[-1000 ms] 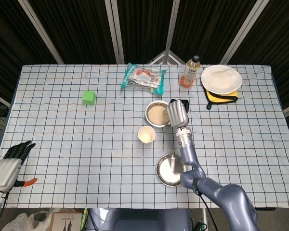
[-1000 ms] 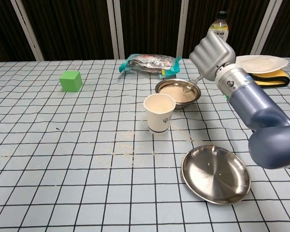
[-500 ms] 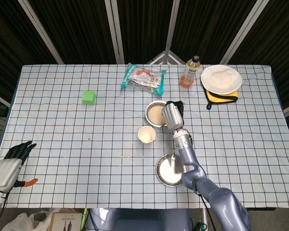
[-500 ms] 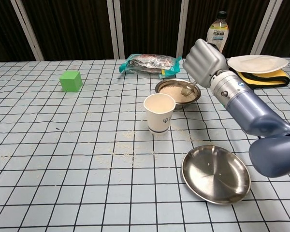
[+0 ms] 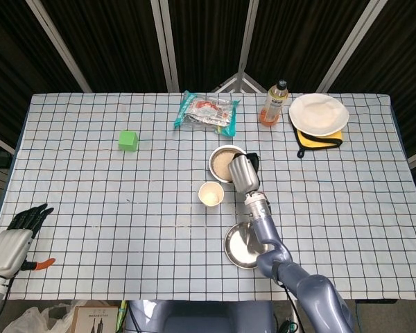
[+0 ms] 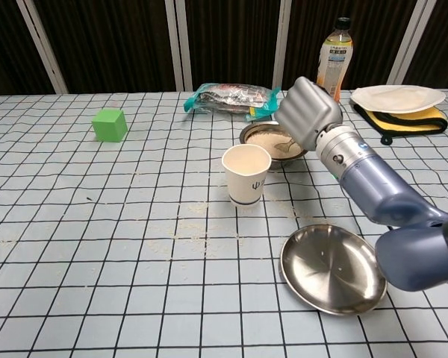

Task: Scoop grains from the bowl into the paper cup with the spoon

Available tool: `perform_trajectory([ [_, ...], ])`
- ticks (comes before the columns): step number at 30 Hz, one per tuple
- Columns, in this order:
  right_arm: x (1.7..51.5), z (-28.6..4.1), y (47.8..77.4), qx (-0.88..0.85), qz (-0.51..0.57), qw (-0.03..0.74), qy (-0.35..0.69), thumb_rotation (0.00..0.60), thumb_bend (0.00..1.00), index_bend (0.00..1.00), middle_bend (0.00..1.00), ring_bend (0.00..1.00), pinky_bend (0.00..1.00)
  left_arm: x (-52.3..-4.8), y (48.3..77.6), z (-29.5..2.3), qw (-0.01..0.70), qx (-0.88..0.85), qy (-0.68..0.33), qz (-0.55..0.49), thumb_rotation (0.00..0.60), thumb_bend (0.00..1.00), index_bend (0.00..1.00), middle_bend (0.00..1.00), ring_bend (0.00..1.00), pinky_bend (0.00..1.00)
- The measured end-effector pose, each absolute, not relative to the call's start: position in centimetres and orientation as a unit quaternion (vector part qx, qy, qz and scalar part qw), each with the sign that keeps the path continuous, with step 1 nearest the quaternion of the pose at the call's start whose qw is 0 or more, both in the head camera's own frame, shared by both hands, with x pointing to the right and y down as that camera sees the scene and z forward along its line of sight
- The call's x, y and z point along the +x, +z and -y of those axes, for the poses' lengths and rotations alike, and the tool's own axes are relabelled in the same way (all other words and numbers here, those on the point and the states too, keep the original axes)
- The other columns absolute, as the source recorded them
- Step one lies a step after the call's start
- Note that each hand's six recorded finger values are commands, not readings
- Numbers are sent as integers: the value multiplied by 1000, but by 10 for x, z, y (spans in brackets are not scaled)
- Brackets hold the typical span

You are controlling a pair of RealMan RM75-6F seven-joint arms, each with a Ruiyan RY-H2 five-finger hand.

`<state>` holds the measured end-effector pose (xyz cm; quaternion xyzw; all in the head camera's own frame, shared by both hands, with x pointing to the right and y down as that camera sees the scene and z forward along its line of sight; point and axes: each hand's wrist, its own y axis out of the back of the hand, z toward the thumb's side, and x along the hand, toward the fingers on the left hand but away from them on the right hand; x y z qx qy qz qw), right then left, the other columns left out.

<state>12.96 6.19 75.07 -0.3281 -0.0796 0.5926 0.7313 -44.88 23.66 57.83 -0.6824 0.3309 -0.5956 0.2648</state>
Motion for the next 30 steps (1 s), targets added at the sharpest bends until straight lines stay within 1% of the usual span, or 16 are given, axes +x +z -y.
perform_trajectory([
  [5,134,-60,753,-370,119,683,619,600,611,682,877,979,1000,-449,578,-237,262,-683,-596,-331,600,0,0,0,0,0],
  [12,143,-57,756,-426,179,594,658,600,613,682,877,979,1000,-449,579,-237,257,-684,-597,-330,600,0,0,0,0,0],
  [18,143,-56,753,-461,213,537,674,600,613,682,877,979,1000,-449,580,-237,255,-684,-599,-330,600,0,0,0,0,0],
  [30,149,-49,732,-472,234,513,677,600,613,682,877,979,1000,-449,580,-238,254,-682,-601,-330,600,0,0,0,0,0],
])
